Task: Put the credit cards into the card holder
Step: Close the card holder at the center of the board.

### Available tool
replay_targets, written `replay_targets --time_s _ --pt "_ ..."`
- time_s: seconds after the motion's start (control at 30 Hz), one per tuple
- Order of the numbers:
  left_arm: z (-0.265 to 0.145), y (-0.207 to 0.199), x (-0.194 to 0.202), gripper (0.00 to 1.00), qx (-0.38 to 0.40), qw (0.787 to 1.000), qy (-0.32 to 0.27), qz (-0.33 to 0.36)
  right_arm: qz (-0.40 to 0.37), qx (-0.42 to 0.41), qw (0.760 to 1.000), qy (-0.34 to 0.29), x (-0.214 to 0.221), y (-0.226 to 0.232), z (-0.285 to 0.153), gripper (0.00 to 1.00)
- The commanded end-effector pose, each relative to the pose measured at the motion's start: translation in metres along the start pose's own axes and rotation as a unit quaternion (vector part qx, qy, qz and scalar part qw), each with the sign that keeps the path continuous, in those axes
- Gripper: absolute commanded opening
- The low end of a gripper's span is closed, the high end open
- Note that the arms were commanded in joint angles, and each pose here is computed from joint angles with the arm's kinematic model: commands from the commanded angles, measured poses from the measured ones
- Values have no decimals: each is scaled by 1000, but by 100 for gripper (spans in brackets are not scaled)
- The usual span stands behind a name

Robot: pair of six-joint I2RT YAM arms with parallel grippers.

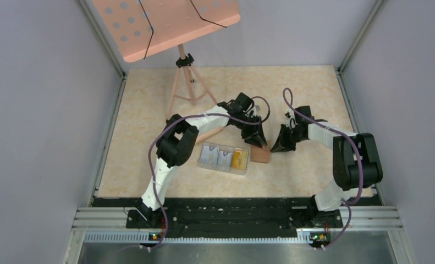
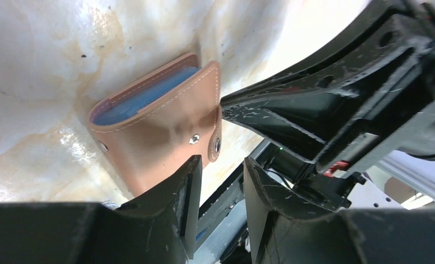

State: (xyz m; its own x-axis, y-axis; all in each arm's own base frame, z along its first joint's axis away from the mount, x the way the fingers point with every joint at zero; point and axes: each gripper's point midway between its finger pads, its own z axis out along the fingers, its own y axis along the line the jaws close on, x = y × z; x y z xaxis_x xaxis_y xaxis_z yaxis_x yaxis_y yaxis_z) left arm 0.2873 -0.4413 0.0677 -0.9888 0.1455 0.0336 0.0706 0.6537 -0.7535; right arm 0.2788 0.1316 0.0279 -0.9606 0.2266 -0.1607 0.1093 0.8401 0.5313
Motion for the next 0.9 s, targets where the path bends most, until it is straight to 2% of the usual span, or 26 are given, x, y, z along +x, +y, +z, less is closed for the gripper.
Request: replay_targets --time_s 0.0,0.17,0.4,0.87 --pt "-28 -45 -11 40 53 997 -37 37 -24 -19 999 -21 -17 16 -3 0" --pt "-26 -40 -9 40 38 998 -29 33 -23 -18 999 -19 -17 15 -2 0" --pt "-25 -16 -13 40 -37 998 -33 41 -23 -18 1000 -13 -14 13 -1 0" --pt "-2 -5 -9 39 -50 998 -7 37 -22 -18 1000 -6 -10 11 2 0"
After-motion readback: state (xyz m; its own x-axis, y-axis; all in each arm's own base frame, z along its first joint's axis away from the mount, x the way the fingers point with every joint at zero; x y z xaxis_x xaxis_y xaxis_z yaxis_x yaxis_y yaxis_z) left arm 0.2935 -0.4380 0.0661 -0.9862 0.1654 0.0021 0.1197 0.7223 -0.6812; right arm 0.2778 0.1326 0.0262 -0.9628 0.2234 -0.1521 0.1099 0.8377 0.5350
